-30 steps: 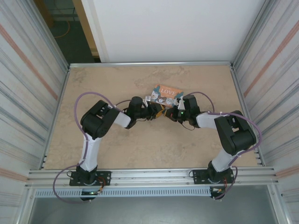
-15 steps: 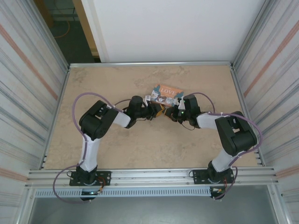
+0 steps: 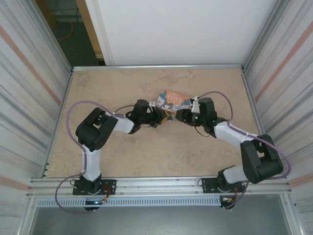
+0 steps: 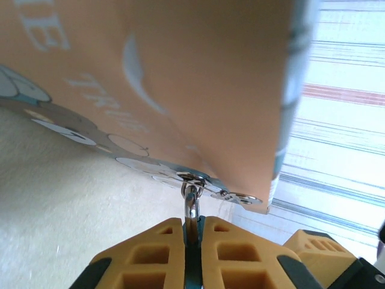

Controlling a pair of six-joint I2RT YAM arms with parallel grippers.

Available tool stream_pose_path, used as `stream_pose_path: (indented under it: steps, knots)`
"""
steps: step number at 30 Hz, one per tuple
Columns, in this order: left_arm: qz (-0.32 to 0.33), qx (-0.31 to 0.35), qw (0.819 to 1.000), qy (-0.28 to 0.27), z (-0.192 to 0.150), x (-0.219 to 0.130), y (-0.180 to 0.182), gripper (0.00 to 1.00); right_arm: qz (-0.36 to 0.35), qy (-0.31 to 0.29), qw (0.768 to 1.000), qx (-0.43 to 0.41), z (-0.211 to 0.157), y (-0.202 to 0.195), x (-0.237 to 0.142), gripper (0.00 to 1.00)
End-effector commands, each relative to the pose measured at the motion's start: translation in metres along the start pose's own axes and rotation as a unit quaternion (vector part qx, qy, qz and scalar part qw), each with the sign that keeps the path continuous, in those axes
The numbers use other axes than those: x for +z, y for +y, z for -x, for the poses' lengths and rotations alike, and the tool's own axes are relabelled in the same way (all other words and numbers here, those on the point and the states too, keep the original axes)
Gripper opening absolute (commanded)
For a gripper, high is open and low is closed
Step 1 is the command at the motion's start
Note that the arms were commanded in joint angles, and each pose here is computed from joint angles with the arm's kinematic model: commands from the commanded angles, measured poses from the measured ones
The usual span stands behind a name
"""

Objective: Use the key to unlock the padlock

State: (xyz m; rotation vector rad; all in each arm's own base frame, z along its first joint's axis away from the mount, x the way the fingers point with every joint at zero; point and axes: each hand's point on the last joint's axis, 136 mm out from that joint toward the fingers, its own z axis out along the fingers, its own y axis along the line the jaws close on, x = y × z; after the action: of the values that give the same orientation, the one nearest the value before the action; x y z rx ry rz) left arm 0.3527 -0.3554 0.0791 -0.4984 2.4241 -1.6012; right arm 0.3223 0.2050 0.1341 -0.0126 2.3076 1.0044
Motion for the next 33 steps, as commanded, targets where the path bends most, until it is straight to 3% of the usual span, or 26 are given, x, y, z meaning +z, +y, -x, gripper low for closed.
stream_pose_path:
  steps: [1, 8, 15, 21, 33]
  knots:
    - [0.001, -0.020, 1.000, -0.004, -0.004, -0.012, -0.015, 0.00, -0.029, -0.017, 0.990, -0.139, -0.002, 0.012, -0.013, 0.51]
    - [0.046, -0.058, 0.997, 0.003, -0.011, -0.022, -0.012, 0.00, -0.074, -0.050, 0.912, -0.399, -0.016, 0.046, -0.028, 0.55]
    - [0.092, -0.092, 0.992, 0.006, -0.018, -0.033, -0.010, 0.00, -0.091, -0.058, 0.840, -0.532, -0.025, 0.050, -0.033, 0.57]
    - [0.133, -0.117, 0.984, 0.016, -0.025, -0.040, -0.011, 0.00, -0.119, -0.028, 0.761, -0.637, -0.039, 0.040, -0.025, 0.60]
    - [0.144, -0.134, 0.980, 0.025, -0.031, -0.041, -0.012, 0.00, -0.136, 0.002, 0.729, -0.671, -0.059, 0.023, 0.000, 0.61]
